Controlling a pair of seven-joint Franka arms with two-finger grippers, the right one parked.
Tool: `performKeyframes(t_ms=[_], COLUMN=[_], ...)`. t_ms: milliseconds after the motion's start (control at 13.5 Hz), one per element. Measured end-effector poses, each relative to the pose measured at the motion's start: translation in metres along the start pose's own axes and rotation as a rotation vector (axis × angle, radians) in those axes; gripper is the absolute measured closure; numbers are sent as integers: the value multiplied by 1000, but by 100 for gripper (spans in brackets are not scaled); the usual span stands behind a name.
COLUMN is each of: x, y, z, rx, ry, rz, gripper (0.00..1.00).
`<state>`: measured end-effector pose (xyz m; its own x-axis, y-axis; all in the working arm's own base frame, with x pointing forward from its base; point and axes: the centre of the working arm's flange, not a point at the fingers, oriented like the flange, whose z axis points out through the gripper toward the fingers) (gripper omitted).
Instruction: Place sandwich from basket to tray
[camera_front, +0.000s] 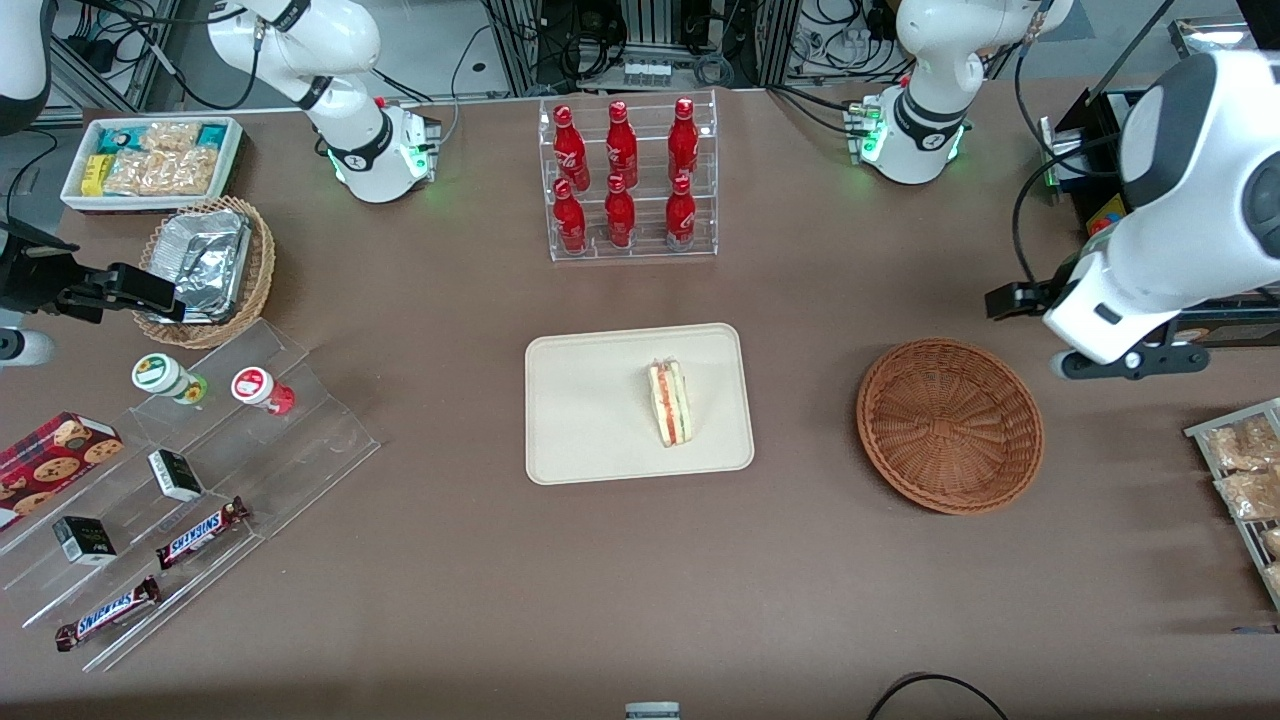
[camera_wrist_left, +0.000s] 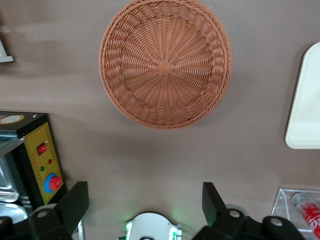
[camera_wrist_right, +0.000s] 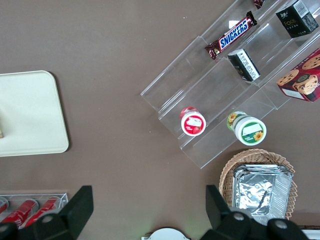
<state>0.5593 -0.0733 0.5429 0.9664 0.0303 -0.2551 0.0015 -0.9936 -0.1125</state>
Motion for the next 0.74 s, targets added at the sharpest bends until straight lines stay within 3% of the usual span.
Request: performKeyframes(t_ms=[148, 517, 738], x=[-11, -37, -52], y=[-12, -59, -59], z=[-8, -23, -37], rx=[7, -41, -39], ry=[-8, -44, -29], rz=[9, 35, 38], gripper=[0, 0, 0])
